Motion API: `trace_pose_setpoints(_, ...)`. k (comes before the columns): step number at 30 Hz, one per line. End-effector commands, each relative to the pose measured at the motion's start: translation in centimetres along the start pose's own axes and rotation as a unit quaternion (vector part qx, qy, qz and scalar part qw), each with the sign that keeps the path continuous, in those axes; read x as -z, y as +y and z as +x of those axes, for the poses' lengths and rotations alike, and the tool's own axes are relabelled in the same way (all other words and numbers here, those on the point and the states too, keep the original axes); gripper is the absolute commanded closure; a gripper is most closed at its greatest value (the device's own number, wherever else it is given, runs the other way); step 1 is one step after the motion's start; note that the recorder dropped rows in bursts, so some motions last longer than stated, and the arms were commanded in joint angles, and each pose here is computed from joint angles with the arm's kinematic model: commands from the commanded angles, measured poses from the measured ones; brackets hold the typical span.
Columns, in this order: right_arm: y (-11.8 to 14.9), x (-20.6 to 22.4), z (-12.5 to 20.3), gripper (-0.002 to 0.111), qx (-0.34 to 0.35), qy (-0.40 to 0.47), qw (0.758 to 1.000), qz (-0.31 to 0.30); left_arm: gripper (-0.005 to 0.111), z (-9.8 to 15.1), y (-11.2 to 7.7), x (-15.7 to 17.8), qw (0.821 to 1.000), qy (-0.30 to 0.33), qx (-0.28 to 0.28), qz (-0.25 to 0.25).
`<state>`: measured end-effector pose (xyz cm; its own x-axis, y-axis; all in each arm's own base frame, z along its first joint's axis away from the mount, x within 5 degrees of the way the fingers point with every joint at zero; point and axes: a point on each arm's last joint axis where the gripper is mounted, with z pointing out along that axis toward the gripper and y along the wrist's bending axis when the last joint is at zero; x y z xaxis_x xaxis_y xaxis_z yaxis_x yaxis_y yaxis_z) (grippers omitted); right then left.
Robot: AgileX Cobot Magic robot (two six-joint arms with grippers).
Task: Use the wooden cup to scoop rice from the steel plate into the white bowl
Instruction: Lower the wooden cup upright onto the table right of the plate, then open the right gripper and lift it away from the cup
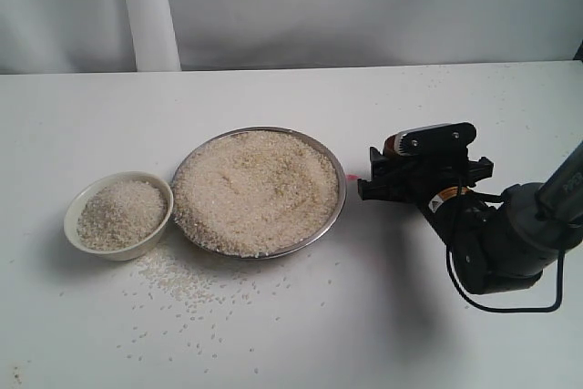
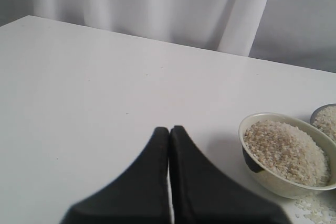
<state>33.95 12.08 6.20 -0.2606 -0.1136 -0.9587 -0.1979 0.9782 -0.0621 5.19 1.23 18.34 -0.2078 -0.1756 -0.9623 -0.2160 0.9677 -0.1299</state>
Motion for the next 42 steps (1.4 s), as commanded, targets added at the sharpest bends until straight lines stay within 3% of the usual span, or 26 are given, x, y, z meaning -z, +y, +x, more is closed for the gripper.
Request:
trace_pose_setpoints(1, -0.2, -0.1, 0.0, 0.108, 0.004, 0.003, 1.000, 0.002, 0.107, 0.0, 0.0, -0.1, 1.000, 0.001, 0.003, 0.002)
trace_pose_setpoints(3, -0.2, -0.1, 0.0, 0.103, 0.005, 0.003, 1.000, 0.001, 0.107, 0.0, 0.0, -0.1, 1.000, 0.001, 0.003, 0.002)
trace_pose_setpoints(6, -0.2, -0.1, 0.0, 0.086, 0.006, 0.003, 1.000, 0.000, 0.107, 0.0, 0.0, -0.1, 1.000, 0.001, 0.003, 0.002)
trace_pose_setpoints(11, -0.2, -0.1, 0.0, 0.042, 0.006, 0.001, 1.000, 0.000, 0.107, 0.0, 0.0, -0.1, 1.000, 0.001, 0.003, 0.002)
trace_pose_setpoints(14, -0.2, -0.1, 0.0, 0.023, 0.006, 0.001, 1.000, 0.000, 0.107, 0.0, 0.0, -0.1, 1.000, 0.001, 0.003, 0.002)
trace_pose_setpoints(16, -0.2, -0.1, 0.0, 0.016, 0.006, 0.001, 1.000, 0.000, 0.107, 0.0, 0.0, -0.1, 1.000, 0.001, 0.003, 0.002)
trace_pose_setpoints(24, -0.2, -0.1, -0.5, 0.011, 0.006, -0.024, 1.000, 0.003, 0.107, 0.0, 0.0, -0.1, 1.000, 0.001, 0.003, 0.002)
trace_pose_setpoints(28, -0.5, 1.0, -3.6, 0.011, 0.000, -0.069, 0.998, 0.005, 0.107, 0.0, 0.0, -0.1, 1.000, 0.001, 0.003, 0.002)
trace_pose_setpoints(42, -1.0, 11.3, -9.8, 0.013, -0.013, -0.150, 0.989, -0.017, 0.107, 0.0, 0.0, -0.1, 1.000, 0.001, 0.003, 0.002)
